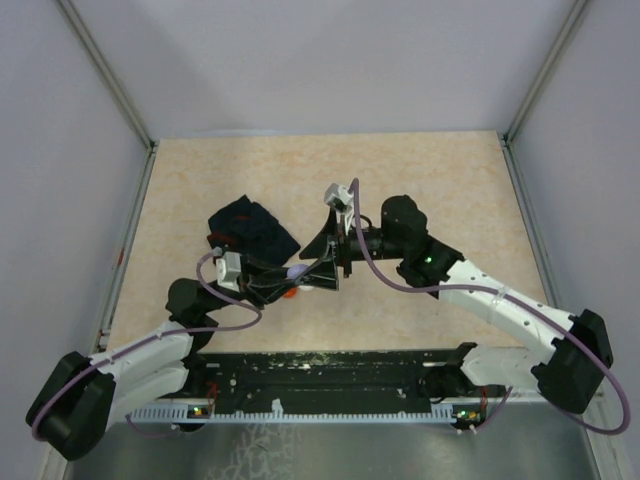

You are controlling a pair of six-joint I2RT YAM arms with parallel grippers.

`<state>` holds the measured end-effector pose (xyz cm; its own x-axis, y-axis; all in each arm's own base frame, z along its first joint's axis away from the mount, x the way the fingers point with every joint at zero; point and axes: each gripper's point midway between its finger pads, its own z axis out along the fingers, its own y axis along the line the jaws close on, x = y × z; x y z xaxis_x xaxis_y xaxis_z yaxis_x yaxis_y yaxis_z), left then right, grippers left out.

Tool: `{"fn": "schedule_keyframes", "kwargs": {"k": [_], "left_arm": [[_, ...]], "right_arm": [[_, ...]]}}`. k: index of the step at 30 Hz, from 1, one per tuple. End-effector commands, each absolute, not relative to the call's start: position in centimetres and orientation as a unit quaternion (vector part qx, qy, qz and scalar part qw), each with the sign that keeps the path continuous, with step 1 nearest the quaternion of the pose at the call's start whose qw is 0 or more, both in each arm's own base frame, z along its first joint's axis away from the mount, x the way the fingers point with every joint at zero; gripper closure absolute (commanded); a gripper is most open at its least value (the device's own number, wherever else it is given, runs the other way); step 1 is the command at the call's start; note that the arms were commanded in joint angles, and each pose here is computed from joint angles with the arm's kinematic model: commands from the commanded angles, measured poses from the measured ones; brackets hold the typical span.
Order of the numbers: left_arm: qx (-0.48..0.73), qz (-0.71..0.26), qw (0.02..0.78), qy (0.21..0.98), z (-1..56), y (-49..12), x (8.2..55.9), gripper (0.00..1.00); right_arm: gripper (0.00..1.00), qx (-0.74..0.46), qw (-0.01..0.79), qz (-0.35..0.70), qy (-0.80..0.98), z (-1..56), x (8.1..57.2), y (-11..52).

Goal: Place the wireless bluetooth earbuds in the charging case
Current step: Close the charging case, then place the charging case at the center of the board.

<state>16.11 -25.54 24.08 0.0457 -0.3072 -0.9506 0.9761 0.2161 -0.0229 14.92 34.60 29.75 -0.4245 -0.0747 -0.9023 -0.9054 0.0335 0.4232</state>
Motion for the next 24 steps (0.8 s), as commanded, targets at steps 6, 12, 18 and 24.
{"fn": "schedule_keyframes", "kwargs": {"k": [6, 12, 18, 24], "left_arm": [[0.335, -0.519, 0.612, 0.493, 24.0, -25.7, 16.8, 1.0], [0.269, -0.525, 0.517, 0.62, 20.3, -25.7, 17.9, 1.0], [0.178, -0.502, 0.433, 0.728, 17.3, -24.5, 18.1, 0.96], [0.102, -0.504, 0.37, 0.773, 13.7, -23.7, 17.2, 0.89]], "right_arm": [[0.25, -0.396, 0.437, 0.542, 0.599, 32.2, 16.0, 33.2], [0.22, -0.342, 0.501, 0.425, 0.672, 29.1, 20.0, 30.3], [0.2, -0.281, 0.538, 0.336, 0.72, 26.1, 22.4, 26.9], [0.18, -0.222, 0.554, 0.287, 0.749, 23.9, 23.4, 24.1]]}}
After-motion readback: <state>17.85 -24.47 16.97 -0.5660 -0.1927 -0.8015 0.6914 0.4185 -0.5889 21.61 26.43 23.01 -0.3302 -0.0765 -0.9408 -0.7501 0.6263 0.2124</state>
